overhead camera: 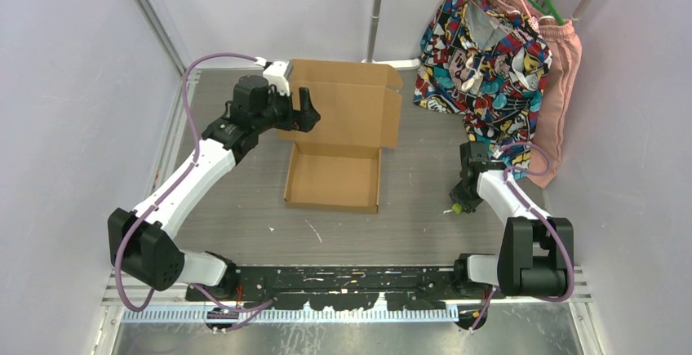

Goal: Fold the paper box

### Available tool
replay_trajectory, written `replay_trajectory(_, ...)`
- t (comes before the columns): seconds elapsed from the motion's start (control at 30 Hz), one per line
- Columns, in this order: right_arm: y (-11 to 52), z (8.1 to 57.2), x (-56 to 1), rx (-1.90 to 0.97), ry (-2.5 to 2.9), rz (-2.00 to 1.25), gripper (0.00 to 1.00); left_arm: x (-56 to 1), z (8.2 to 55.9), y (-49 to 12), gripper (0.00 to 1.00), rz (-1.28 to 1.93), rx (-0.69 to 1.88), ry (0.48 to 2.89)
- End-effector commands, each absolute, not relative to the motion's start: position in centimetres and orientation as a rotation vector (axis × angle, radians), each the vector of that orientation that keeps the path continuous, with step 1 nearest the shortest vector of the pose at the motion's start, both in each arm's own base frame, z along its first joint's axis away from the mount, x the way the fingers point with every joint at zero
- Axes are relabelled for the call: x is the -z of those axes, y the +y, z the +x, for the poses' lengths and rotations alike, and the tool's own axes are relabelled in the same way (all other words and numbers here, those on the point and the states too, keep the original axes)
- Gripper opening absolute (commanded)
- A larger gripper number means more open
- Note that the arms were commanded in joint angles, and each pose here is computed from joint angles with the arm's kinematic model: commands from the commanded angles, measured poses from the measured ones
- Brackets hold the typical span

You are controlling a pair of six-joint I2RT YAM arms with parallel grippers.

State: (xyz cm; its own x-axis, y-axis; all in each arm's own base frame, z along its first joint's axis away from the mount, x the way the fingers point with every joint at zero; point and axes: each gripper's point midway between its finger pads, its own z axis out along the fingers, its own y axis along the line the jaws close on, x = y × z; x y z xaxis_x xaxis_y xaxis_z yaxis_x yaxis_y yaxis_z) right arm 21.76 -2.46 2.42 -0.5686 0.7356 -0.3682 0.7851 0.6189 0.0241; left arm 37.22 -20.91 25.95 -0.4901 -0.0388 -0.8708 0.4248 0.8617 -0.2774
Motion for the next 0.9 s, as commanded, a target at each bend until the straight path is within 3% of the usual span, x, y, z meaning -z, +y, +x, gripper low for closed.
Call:
replay_trajectory(0.0, -2.5, 22.5, -2.8, 0.172, 2.466, 1.219, 0.15, -28.6, 36.6, -20.9, 0.87, 0.273, 0.609, 1.941)
replay_trajectory(0.13, -2.2, 22.5, -3.2, 0.137, 2.463, 1.197, 0.13, -28.7, 36.6, -20.7, 0.87, 0.271, 0.598, 1.948)
replay_trajectory(0.27, -1.4, 23.3, -5.0, 0.057, 2.444, 1.135, 0.02, -28.8, 36.7, -20.4, 0.87, 0.265, 0.578, 1.953)
replay_trajectory(0.4, 0.7, 24.9, -9.0, -0.027, 2.419, 0.985, 0.01, -28.5, 36.9, -19.6, 0.87, 0.258, 0.520, 1.976)
replay_trajectory(0.67, 12.6, 29.9, -16.8, -0.160, 2.431, 0.430, 0.01, -28.9, 37.0, -18.2, 0.87, 0.232, 0.433, 1.997)
replay_trajectory(0.87, 21.5, 31.9, -17.6, -0.216, 2.441, 0.139, 0.01, -30.0, 36.3, -17.6, 0.87, 0.207, 0.428, 1.989)
